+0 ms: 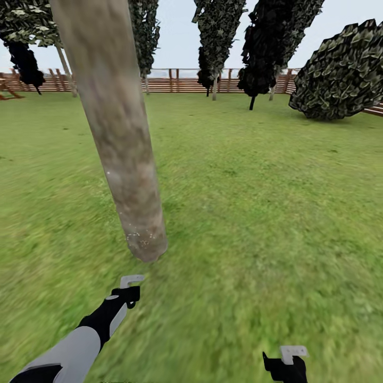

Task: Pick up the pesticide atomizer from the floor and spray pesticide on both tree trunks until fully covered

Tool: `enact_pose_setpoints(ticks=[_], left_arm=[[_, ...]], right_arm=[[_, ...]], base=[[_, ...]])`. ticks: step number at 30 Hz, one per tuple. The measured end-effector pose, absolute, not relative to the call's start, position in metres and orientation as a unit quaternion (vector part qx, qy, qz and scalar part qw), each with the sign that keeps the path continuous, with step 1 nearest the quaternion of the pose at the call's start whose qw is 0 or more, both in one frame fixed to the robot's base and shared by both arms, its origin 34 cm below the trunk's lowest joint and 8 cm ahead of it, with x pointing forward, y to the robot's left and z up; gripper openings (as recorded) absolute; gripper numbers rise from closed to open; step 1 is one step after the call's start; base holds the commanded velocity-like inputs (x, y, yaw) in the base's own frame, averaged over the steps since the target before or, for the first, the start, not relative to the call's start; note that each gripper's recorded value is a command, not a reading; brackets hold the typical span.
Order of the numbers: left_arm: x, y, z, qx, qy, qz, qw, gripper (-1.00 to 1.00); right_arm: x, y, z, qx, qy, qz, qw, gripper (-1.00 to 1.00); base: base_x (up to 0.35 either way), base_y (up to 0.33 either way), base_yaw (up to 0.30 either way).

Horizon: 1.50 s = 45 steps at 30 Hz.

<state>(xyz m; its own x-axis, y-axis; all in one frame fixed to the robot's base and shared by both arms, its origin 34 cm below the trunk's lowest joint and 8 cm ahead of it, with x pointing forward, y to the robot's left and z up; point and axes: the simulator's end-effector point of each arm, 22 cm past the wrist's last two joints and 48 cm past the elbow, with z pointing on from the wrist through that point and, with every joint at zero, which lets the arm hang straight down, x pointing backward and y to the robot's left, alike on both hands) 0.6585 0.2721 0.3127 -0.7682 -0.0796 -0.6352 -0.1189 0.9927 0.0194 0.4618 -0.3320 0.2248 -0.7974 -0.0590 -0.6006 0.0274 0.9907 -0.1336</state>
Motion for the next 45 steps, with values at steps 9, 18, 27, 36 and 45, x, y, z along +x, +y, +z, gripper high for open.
enact_pose_setpoints(ticks=[9, 18, 27, 36, 45], left_arm=[[0.688, 0.241, 0.340, -0.045, 0.913, 0.010, 0.406, -1.00], [0.770, 0.260, 0.462, -0.052, 0.857, 0.019, 0.512, -1.00], [0.784, 0.213, 0.499, -0.020, 0.854, -0.002, 0.520, -1.00], [0.792, 0.234, 0.536, -0.018, 0.848, 0.014, 0.530, -1.00], [0.798, 0.217, 0.578, -0.005, 0.838, 0.008, 0.545, -1.00]], right_arm=[[0.462, -0.332, 0.225, -0.008, 0.946, -0.068, 0.318, 1.00], [0.472, -0.304, 0.251, -0.014, 0.902, -0.040, 0.430, 1.00], [0.451, -0.285, 0.241, -0.009, 0.909, -0.018, 0.417, 1.00], [0.447, -0.285, 0.239, -0.008, 0.910, -0.018, 0.414, 1.00], [0.447, -0.285, 0.239, -0.009, 0.910, -0.018, 0.414, 1.00]], base=[[0.012, -0.031, 0.146], [0.000, 0.000, 0.000], [0.000, 0.000, 0.000], [0.000, 0.000, 0.000], [0.000, 0.000, 0.000]])
